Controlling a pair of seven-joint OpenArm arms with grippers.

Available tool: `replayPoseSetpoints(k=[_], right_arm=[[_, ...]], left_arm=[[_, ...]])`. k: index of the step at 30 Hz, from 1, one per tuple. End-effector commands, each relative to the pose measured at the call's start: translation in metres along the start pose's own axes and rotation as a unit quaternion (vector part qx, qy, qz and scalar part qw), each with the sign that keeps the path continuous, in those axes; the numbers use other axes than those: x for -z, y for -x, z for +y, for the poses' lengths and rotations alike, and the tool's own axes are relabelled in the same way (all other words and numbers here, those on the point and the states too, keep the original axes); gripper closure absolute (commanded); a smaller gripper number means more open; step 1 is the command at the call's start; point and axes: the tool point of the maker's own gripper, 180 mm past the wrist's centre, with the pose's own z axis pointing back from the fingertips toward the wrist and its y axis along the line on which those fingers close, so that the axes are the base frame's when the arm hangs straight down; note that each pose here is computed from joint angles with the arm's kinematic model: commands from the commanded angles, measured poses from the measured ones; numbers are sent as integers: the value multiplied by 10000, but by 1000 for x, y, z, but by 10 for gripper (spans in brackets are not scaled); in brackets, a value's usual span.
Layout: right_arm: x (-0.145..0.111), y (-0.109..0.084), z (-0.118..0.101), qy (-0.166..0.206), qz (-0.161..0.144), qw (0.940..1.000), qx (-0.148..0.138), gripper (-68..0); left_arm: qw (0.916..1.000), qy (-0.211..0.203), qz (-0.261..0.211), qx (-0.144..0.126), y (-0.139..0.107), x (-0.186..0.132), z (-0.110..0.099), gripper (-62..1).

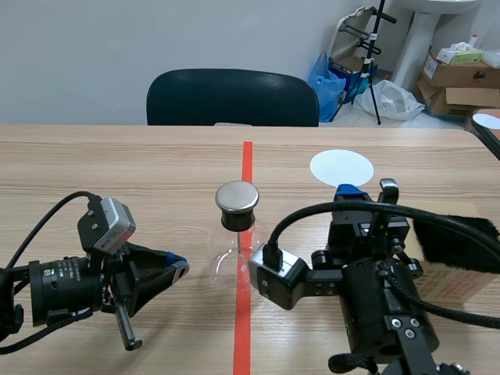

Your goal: Do the electroscope experiment

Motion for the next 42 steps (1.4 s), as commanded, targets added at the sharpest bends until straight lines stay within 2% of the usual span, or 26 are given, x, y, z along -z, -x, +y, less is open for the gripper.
replayPoseSetpoints(k=[1,27,30,42], right_arm=[[2,4,-4,83,34,10000,-13,-10],[2,3,-4,87,7,10000,-11,-10],[1,1,-10,227,-31,9997,88,-10],[-17,30,-13,208,259,9990,311,-10]], left_arm=[[9998,25,-207,29,-13,3,-1,-32],[9998,25,-207,29,-13,3,-1,-32],[9998,25,-207,29,-13,3,-1,-32],[9998,25,-207,29,-13,3,-1,-32]])
